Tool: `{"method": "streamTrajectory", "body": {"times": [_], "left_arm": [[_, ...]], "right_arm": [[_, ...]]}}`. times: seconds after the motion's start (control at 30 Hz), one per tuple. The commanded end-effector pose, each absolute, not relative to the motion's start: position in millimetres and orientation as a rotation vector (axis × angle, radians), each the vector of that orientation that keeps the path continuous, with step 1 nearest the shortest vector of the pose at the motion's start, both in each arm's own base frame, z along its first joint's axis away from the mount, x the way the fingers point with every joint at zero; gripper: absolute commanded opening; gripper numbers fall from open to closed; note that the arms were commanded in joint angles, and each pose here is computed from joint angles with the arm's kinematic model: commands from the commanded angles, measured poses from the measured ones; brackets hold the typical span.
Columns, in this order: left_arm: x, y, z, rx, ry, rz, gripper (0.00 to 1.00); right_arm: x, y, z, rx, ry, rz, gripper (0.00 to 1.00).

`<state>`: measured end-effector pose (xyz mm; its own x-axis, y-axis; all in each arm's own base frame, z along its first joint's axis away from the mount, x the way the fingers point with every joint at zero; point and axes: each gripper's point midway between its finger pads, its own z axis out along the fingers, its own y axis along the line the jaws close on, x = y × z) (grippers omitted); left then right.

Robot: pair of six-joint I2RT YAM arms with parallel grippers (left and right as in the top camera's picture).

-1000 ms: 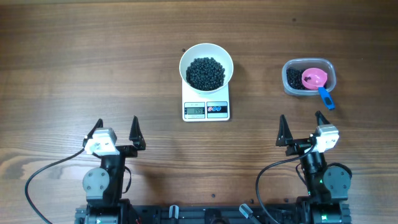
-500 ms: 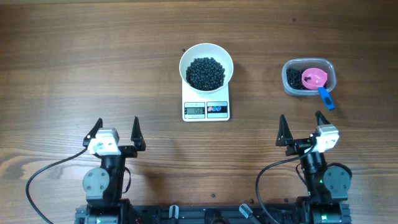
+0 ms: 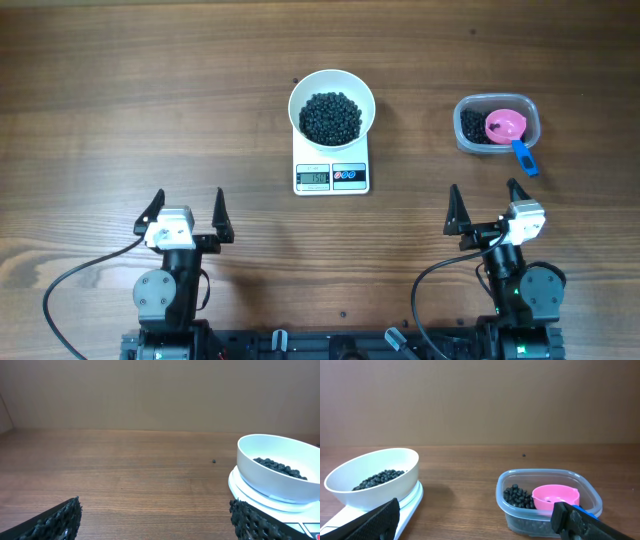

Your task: Scoop item into bowl and weigh 150g on scale

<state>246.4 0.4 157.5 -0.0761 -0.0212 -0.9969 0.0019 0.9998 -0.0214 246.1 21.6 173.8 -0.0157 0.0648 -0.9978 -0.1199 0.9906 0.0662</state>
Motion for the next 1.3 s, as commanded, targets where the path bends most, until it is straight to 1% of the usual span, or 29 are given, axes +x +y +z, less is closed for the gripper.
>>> {"method": "streamTrajectory", "body": {"times": [0.0,0.3,1.27], "left_arm": [[246.0,-1.8,156.3,0.014,1.646,-0.013,1.0],[246.0,0.9,156.1,-0.028,1.647,-0.028,1.0],[246.0,0.7,156.7,-0.024,1.645,-0.026,1.0]], "right_arm": [[246.3,19.8,174.3,-0.043,1.575,0.128,1.0],[246.3,19.8,174.3,-0.043,1.575,0.128,1.0],[246.3,19.8,174.3,-0.043,1.575,0.128,1.0]]}}
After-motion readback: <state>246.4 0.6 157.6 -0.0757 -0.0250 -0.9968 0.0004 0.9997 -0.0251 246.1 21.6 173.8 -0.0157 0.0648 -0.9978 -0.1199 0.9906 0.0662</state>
